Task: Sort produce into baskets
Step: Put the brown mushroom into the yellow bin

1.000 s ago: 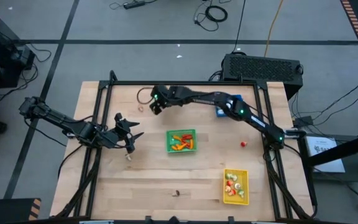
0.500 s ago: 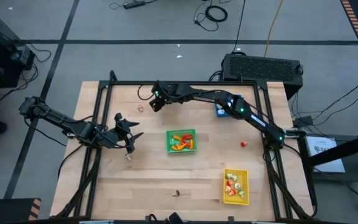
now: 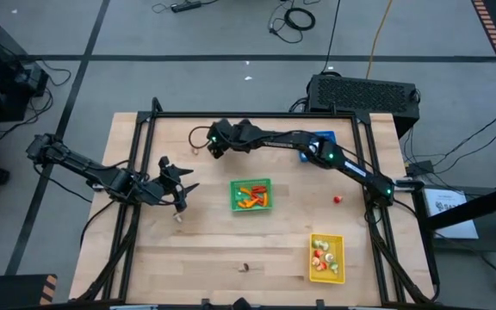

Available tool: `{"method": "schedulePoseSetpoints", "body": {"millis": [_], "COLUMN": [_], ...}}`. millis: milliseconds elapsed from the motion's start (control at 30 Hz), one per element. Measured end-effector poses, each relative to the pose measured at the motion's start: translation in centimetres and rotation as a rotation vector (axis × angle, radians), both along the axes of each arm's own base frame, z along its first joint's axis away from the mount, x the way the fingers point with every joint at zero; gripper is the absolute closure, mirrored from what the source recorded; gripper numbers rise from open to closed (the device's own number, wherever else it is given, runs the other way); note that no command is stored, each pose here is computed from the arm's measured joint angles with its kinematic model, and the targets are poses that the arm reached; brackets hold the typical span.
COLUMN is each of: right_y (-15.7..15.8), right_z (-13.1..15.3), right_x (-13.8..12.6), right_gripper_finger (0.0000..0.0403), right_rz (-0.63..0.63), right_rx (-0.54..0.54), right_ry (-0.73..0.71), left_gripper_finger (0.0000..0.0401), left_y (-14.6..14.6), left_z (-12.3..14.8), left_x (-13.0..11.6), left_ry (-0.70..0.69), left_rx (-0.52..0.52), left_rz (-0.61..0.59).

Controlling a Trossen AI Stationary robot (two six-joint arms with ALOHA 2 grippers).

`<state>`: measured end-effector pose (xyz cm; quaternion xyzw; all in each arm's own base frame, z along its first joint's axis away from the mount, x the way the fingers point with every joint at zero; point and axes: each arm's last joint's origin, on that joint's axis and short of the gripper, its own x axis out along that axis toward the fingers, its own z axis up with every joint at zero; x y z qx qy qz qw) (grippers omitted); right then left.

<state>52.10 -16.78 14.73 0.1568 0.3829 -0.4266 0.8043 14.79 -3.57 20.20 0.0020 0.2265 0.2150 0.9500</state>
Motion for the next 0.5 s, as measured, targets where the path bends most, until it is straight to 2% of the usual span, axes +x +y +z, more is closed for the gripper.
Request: {"method": "schedulePoseSetpoints", "body": {"millis": [300,500], "right_y": [-0.02,-0.54], "right_z": [0.19,0.10], "right_x": [0.10,-0.11], "right_gripper_finger": [0.0266,0.0284], "right_rz": [0.054,0.067], "right_rx": [-0.011,0.025], "right_ry": [0.015,0.013], "left_gripper_finger": [0.0159,0.0159], "left_y": [0.00,-0.01], "left_z": [0.01,0.00], "left_x": [0.00,0.01], "left_ry": [-0.002,-0.001], "left_rx": [-0.002,-0.003], "left_rz": [0.000,-0.001]}}
